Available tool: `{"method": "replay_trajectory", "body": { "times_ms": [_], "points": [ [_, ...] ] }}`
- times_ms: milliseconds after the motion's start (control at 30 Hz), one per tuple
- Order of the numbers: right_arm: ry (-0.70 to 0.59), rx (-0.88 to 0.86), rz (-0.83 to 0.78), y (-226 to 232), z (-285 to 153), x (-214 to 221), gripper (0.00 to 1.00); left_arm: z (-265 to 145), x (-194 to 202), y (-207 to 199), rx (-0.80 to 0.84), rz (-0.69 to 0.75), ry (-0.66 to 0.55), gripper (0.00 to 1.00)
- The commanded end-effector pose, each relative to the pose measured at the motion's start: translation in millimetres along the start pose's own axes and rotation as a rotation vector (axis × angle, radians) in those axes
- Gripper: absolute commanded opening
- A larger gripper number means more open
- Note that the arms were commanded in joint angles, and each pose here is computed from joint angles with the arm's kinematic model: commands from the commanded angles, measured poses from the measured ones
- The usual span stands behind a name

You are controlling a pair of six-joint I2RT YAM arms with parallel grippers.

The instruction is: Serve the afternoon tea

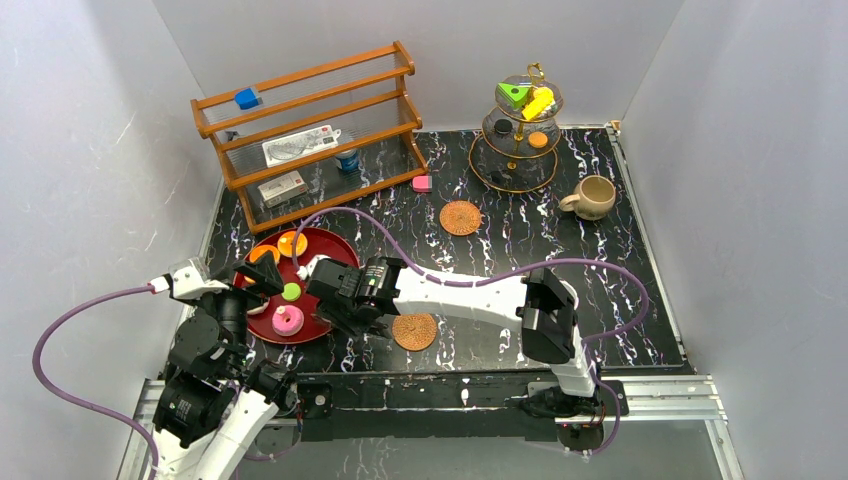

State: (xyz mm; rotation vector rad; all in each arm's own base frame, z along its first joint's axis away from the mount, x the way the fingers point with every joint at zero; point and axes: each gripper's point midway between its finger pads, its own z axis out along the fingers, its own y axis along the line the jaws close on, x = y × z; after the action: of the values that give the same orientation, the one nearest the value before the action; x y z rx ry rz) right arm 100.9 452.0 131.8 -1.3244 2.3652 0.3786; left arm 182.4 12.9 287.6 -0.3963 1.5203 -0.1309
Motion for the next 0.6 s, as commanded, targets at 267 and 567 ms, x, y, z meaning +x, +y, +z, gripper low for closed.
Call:
{"method": "replay_trajectory", "body": {
  "times_ms": [267, 567],
  "points": [
    [-0.119, 0.060, 0.019, -13, -13, -33, 0.48, 0, -7, 2, -0.013, -0.018, -0.024, 0.94],
    [-0.240, 0.085, 0.076, -37, -45, -60, 0.47, 0, -5, 1, -0.012, -0.015, -0.019, 0.94]
  ]
}}
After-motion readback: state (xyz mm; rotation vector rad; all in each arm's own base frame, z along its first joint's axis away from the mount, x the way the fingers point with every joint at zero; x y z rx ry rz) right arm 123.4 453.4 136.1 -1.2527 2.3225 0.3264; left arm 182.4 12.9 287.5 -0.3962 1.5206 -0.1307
